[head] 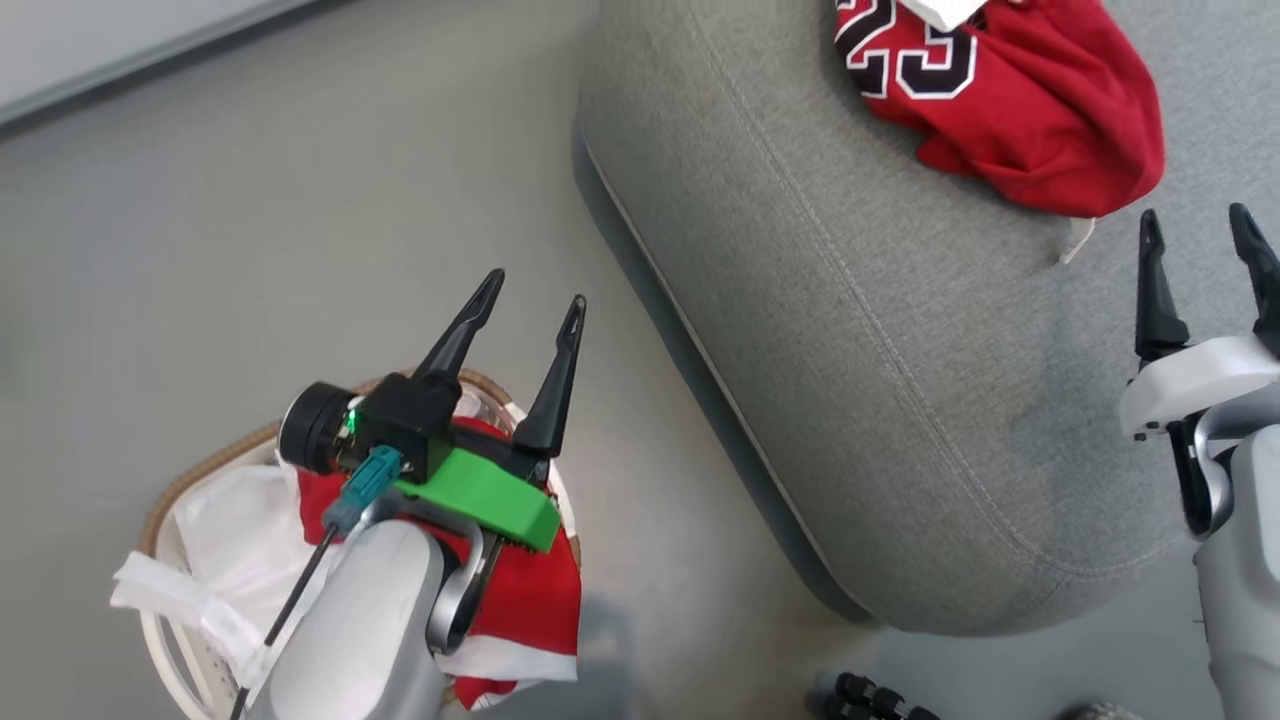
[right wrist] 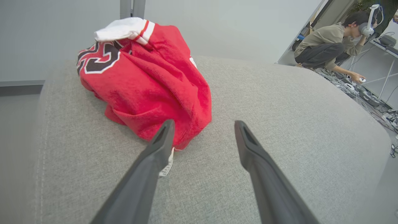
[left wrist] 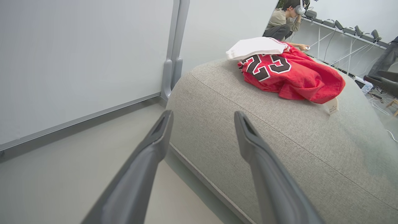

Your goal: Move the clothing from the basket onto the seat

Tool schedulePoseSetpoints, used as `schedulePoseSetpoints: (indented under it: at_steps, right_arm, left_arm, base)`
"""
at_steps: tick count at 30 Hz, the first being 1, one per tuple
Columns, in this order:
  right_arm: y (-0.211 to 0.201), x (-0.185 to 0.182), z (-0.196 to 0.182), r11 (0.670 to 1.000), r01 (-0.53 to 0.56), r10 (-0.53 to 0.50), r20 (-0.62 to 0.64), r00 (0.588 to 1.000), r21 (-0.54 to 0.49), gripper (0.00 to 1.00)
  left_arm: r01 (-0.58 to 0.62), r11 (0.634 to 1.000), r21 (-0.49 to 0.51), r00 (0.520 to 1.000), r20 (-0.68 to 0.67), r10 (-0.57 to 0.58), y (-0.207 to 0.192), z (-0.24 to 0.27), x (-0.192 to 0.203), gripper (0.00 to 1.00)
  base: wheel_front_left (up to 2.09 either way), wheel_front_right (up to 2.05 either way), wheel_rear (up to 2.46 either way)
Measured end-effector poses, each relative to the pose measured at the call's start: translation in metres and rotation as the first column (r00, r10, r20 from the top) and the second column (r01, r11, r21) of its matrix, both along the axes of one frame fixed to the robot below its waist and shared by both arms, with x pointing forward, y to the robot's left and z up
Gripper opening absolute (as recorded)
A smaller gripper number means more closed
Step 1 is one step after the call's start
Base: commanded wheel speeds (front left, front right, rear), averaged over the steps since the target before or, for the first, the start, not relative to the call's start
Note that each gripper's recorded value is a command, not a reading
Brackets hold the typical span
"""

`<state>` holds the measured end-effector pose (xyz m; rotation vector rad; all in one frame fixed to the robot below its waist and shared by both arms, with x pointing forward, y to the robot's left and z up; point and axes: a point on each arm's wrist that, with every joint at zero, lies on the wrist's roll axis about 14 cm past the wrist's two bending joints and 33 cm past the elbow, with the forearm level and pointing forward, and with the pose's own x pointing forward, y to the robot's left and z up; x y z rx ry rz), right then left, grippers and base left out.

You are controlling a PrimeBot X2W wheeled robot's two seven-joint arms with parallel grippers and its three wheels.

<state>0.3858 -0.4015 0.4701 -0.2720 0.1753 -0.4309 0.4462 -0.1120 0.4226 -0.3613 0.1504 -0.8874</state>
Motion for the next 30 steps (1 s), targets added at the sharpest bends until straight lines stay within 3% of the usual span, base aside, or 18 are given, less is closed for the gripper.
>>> schedulePoseSetpoints:
  at_steps: [8, 13, 22, 30]
  right_arm:
    - [0.048, 0.013, 0.034, 0.991, -0.129, 0.124, 0.145, 0.982, 0.029, 1.0]
    - [0.097, 0.03, 0.038, 0.965, -0.249, 0.228, 0.204, 0.952, 0.081, 1.0]
    - [0.167, 0.048, 0.041, 0.9, -0.405, 0.353, 0.276, 0.894, 0.16, 1.0]
    - [0.2, 0.039, 0.038, 0.861, -0.469, 0.407, 0.285, 0.868, 0.198, 1.0]
  left_arm:
    - [-0.119, 0.992, 0.027, 0.993, 0.015, 0.119, 0.033, 0.017, -0.004, 1.0]
    - [-0.251, 0.964, 0.084, 0.968, 0.014, 0.251, 0.078, 0.013, -0.001, 1.0]
    - [-0.476, 0.865, 0.16, 0.878, 0.041, 0.476, 0.166, 0.014, -0.002, 1.0]
    - [-0.596, 0.772, 0.221, 0.798, 0.053, 0.601, 0.224, 0.011, -0.026, 1.0]
  base:
    - [0.0, 0.0, 0.0]
    - [0.0, 0.0, 0.0]
    - [0.0, 0.0, 0.0]
    - [0.0, 0.0, 0.0]
